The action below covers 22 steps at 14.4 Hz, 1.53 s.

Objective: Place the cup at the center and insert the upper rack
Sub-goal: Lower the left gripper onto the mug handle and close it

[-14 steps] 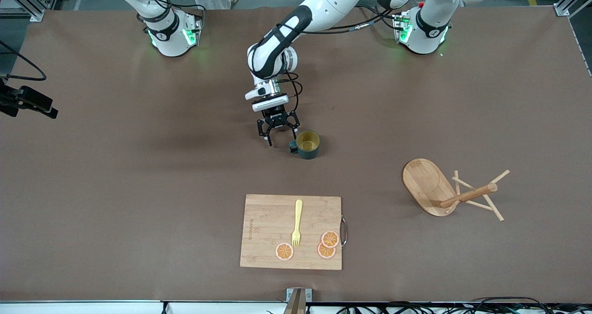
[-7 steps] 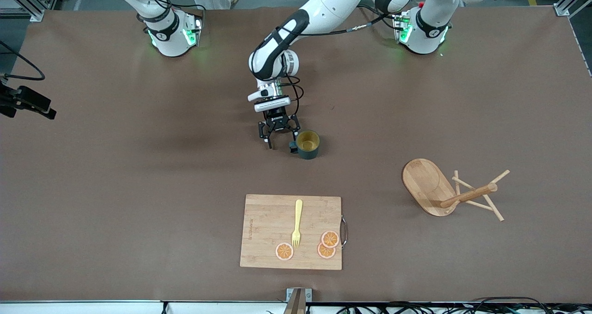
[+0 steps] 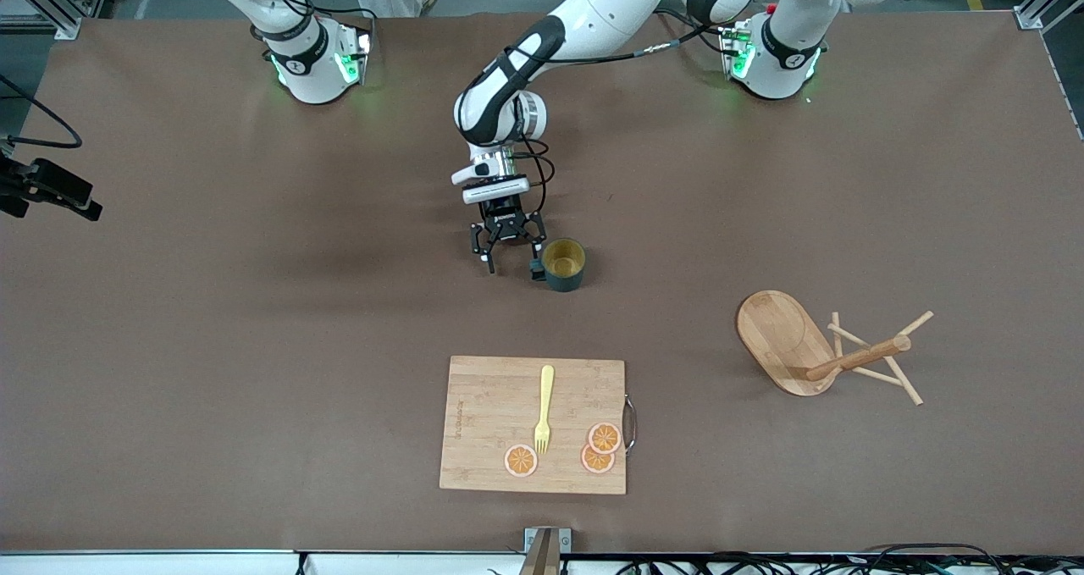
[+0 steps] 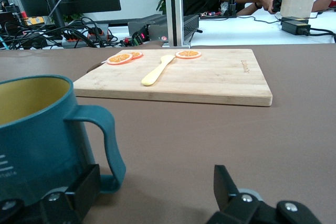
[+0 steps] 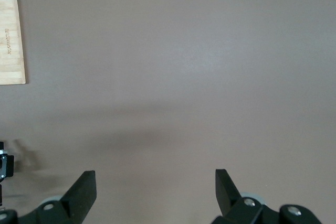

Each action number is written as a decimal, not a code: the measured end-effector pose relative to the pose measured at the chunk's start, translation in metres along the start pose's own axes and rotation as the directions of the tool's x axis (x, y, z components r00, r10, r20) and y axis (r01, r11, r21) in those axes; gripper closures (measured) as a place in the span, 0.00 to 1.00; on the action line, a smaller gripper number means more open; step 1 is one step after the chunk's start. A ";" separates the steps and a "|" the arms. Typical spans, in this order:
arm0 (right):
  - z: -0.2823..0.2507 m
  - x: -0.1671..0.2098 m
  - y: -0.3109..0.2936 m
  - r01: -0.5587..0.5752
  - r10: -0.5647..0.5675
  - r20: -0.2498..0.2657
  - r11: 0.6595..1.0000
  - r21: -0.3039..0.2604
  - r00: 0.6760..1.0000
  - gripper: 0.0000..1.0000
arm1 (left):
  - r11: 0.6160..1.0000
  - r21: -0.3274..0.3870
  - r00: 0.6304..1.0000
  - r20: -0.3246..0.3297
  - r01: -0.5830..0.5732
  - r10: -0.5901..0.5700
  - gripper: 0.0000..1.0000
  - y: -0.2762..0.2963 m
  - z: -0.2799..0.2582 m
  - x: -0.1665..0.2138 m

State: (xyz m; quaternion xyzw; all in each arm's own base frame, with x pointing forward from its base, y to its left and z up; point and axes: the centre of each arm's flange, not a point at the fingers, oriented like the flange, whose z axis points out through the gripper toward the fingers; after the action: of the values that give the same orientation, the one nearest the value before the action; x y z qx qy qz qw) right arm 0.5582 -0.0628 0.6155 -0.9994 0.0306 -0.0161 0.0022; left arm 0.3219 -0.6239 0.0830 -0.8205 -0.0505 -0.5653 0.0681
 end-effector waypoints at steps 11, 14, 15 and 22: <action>0.000 0.000 -0.005 0.020 -0.020 0.000 1.000 0.000 1.000 0.00 | 1.000 0.009 0.999 -0.031 -0.009 0.009 0.07 -0.005 0.016 0.004; 0.000 0.000 -0.005 0.021 -0.021 0.000 1.000 0.000 1.000 0.00 | 1.000 0.006 1.000 -0.029 -0.009 0.009 0.17 -0.005 0.017 0.003; 0.000 0.000 -0.005 0.021 -0.021 0.000 1.000 0.000 1.000 0.00 | 1.000 0.003 1.000 -0.027 -0.007 0.007 0.22 -0.004 0.017 0.004; 0.000 0.000 -0.005 0.021 -0.021 0.000 1.000 0.000 1.000 0.00 | 0.998 -0.009 0.997 -0.025 0.066 -0.066 0.40 0.000 0.017 0.009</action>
State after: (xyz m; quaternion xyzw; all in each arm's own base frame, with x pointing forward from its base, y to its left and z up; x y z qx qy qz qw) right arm 0.5587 -0.0578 0.6155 -0.9997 0.0202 -0.0160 0.0021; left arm 0.3409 -0.6212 0.0853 -0.8113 -0.0747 -0.5779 0.0468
